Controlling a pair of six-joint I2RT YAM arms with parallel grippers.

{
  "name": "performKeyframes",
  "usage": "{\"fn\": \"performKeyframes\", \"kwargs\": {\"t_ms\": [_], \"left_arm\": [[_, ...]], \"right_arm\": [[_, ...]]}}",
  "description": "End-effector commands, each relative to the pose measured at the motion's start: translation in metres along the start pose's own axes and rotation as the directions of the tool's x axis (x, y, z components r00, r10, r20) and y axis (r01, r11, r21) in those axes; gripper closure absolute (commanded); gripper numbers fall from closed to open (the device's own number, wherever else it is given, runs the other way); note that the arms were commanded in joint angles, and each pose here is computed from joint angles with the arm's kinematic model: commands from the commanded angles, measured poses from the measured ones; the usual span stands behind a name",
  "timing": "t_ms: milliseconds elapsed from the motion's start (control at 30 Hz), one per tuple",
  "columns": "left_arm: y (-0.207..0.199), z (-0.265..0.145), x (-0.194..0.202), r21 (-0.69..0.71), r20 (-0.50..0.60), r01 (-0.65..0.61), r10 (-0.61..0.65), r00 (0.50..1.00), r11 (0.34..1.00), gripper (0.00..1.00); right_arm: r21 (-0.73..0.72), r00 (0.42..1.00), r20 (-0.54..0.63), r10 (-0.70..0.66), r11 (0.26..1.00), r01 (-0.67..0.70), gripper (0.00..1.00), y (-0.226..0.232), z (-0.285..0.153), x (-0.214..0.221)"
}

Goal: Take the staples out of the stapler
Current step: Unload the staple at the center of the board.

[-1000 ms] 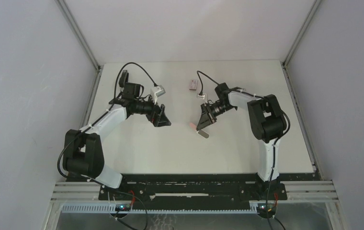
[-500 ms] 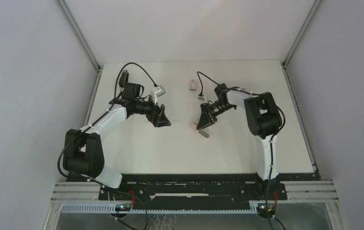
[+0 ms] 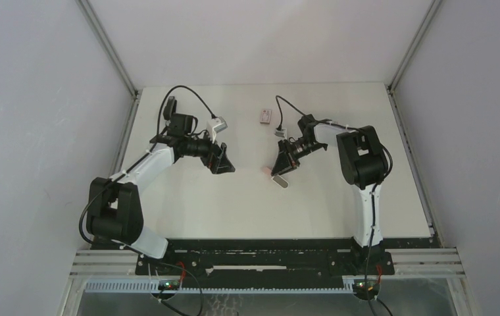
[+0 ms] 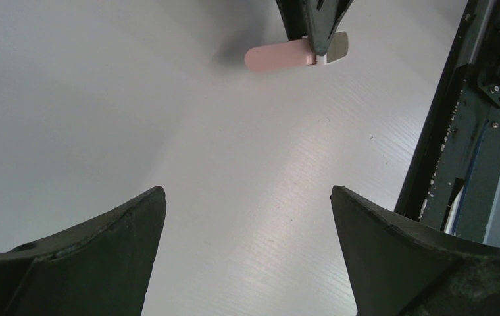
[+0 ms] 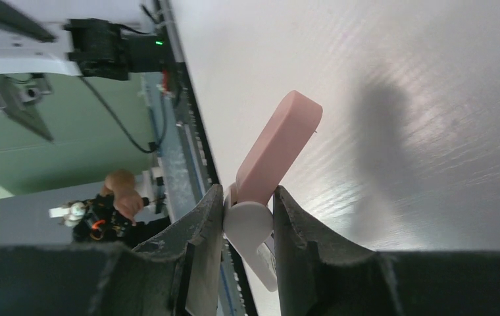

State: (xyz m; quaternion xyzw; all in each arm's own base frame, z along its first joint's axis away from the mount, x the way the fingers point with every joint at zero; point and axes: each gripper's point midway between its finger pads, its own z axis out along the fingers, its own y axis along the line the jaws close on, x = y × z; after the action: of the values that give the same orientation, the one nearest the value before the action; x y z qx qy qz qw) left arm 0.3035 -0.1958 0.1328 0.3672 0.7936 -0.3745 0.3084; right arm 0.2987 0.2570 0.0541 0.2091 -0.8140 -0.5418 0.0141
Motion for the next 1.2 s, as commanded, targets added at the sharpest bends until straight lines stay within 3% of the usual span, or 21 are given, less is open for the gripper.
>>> {"fn": "performKeyframes", "kwargs": {"t_ms": [0, 267, 433, 600, 767, 1033, 1167], "left_arm": [[-0.001, -0.010, -0.023, -0.063, 0.089, -0.090, 0.095, 0.991, 0.994, 0.00], [-0.014, -0.008, -0.055, -0.301, 0.161, -0.275, 0.333, 0.929, 0.913, 0.00], [-0.039, 0.017, -0.052, -0.341, 0.164, -0.358, 0.430, 0.888, 0.869, 0.00], [-0.050, 0.040, -0.048, -0.380, 0.220, -0.368, 0.470, 0.855, 0.848, 0.00], [-0.047, 0.058, -0.052, -0.466, 0.306, -0.269, 0.438, 0.845, 0.843, 0.00], [-0.063, 0.066, -0.057, -0.657, 0.353, -0.259, 0.592, 0.725, 0.708, 0.00], [-0.076, 0.073, -0.058, -0.690, 0.362, -0.260, 0.633, 0.685, 0.676, 0.00]], "right_arm": [[-0.204, 0.987, 0.144, -0.069, 0.974, 0.098, 0.73, 0.066, -0.038, -0.026], [-0.292, 0.980, 0.166, 0.105, 0.955, -0.053, 0.74, 0.076, -0.051, -0.038], [-0.281, 0.959, 0.208, 0.194, 0.951, -0.132, 0.77, 0.063, -0.051, -0.043], [-0.289, 0.943, 0.222, 0.246, 0.941, -0.177, 0.77, 0.055, -0.059, -0.045], [-0.291, 0.933, 0.235, 0.274, 0.935, -0.202, 0.77, 0.052, -0.067, -0.047], [-0.300, 0.929, 0.234, 0.288, 0.930, -0.213, 0.77, 0.050, -0.070, -0.047], [-0.300, 0.930, 0.234, 0.284, 0.931, -0.209, 0.77, 0.050, -0.070, -0.047]]}}
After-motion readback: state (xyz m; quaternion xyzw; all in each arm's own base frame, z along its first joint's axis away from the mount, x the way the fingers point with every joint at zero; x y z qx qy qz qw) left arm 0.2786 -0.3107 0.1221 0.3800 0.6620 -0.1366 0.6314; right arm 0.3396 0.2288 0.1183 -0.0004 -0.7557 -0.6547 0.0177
